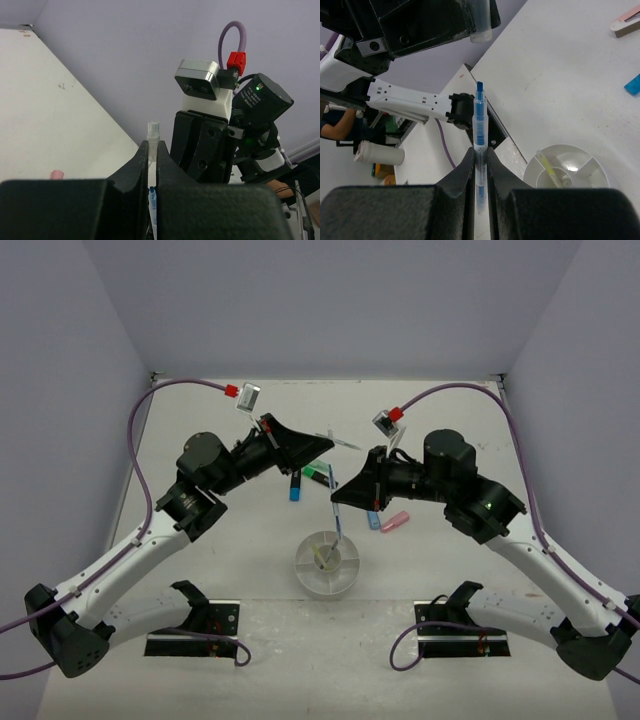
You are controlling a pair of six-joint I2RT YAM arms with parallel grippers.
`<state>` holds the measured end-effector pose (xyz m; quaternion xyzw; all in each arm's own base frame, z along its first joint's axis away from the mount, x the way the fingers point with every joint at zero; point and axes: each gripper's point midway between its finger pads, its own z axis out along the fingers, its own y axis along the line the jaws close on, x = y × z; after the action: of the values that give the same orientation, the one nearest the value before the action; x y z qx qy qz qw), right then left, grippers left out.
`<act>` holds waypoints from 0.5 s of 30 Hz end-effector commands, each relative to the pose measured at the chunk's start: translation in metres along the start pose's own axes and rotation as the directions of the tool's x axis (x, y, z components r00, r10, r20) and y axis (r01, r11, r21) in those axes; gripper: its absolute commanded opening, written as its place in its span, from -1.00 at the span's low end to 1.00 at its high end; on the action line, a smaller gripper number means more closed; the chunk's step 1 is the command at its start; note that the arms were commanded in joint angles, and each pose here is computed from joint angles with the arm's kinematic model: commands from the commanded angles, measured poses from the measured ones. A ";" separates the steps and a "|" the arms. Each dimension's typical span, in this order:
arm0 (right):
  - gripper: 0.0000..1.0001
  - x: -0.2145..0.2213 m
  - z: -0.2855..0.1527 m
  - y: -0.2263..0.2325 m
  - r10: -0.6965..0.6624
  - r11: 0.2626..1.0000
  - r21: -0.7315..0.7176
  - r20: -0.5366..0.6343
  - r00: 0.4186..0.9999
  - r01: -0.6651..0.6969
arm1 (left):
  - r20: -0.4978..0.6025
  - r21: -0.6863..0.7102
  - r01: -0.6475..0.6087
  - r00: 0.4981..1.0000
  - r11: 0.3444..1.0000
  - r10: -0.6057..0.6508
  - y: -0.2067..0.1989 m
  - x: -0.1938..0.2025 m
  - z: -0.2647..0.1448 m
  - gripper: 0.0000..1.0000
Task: Sort the stationery into containers
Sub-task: Close the pen cap on the pen.
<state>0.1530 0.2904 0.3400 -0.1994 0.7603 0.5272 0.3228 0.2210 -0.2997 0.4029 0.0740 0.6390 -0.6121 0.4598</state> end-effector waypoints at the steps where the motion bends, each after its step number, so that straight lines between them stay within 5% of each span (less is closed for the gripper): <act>1: -1.00 -0.022 -0.007 0.012 -0.062 0.998 0.001 0.066 0.996 0.062 | 0.011 0.063 0.006 1.000 0.998 -0.007 -0.016 -0.003 -0.007 -1.00; 15: -1.00 -0.033 -0.004 0.008 -0.077 0.997 0.034 0.075 0.994 0.074 | -0.002 0.066 0.024 1.000 0.998 -0.024 -0.016 0.001 -0.010 -1.00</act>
<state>0.1635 0.2900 0.3575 -0.2015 0.7535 0.5168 0.3528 0.2145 -0.2992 0.3973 0.0707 0.6414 -0.6221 0.4435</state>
